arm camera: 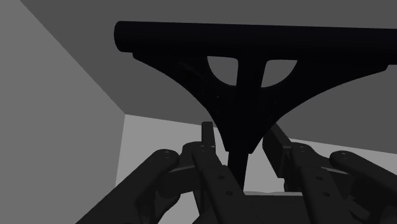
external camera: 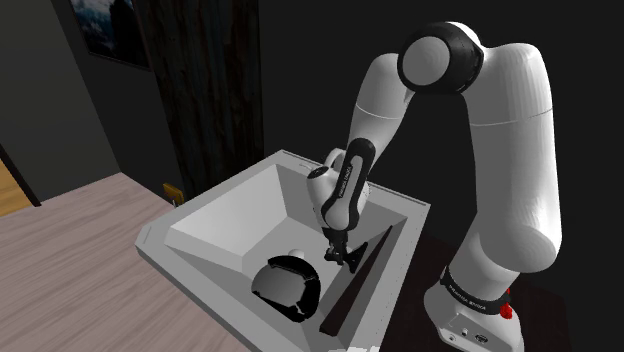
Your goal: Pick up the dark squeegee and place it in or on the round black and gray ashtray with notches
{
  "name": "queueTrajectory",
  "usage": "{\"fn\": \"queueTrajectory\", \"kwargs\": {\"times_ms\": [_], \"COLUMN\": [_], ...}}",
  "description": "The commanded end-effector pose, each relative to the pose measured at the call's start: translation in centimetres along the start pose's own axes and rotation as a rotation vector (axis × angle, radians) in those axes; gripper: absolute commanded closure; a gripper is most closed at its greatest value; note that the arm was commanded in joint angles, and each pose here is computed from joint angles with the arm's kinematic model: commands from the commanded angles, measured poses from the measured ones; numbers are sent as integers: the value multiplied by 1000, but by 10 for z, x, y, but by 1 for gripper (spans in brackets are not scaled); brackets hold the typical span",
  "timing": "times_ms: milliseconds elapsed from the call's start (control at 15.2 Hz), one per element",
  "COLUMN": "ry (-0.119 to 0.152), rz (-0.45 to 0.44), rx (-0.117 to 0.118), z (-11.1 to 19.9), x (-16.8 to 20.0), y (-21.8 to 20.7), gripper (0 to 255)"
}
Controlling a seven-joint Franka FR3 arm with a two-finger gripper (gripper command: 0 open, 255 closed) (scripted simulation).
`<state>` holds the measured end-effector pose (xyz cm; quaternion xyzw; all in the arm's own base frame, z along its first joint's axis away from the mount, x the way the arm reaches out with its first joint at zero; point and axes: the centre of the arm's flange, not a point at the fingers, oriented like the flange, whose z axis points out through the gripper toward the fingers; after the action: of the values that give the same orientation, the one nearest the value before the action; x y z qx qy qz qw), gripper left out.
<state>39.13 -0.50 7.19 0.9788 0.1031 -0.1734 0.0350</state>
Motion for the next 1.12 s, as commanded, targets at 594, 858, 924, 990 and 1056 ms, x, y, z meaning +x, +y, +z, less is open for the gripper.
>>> {"fn": "queueTrajectory", "kwargs": {"times_ms": [594,858,924,990,1056], "ry": [0,0,0,0,0], "rz": [0,0,0,0,0], "rx": [0,0,0,0,0], "z": [-49,-69,-74,-79,-84], "x": [-18,-26,-27,-29,-31], "y": [2,2,3,3,3], "gripper": [255,255,255,255,255]}}
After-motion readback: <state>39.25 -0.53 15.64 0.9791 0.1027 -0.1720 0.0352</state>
